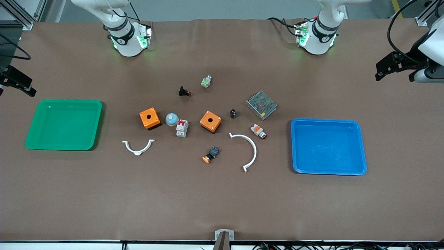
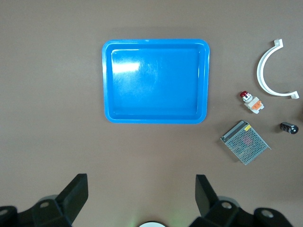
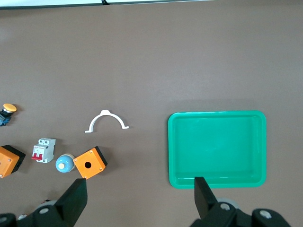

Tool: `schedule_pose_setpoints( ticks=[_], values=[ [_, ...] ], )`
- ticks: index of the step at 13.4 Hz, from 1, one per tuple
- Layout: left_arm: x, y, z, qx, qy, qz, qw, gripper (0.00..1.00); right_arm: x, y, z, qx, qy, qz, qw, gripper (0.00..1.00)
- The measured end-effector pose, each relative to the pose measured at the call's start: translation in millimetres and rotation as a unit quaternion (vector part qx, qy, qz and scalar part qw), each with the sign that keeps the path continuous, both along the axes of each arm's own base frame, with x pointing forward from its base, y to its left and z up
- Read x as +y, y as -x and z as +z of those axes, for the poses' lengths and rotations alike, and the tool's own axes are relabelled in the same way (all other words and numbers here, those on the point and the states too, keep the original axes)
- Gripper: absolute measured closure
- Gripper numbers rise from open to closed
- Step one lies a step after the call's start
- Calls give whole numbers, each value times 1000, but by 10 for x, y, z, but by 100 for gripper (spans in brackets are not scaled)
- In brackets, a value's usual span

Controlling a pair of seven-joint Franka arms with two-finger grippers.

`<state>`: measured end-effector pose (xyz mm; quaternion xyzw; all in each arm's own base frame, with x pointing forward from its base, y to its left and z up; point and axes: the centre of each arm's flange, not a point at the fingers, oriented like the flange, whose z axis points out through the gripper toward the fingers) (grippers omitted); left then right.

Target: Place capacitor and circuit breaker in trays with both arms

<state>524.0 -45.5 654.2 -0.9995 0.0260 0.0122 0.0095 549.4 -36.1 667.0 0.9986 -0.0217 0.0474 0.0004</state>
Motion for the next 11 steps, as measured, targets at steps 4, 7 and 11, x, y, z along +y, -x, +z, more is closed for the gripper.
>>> schedule_pose_setpoints(
  ticks=[4,7,11],
  values=[
    [-9,6,-2,2,0,-1,1000,0,0,0,0,0,0,0,1000,0],
    [-120,-41,-90,11,0,-11,1000,0,1,-13,-29,4,0,0,1000,0],
    [-658,-258,-623,55,-3,-31,998,0,186,-141,-238,23,-1,17,1000,0]
  ],
)
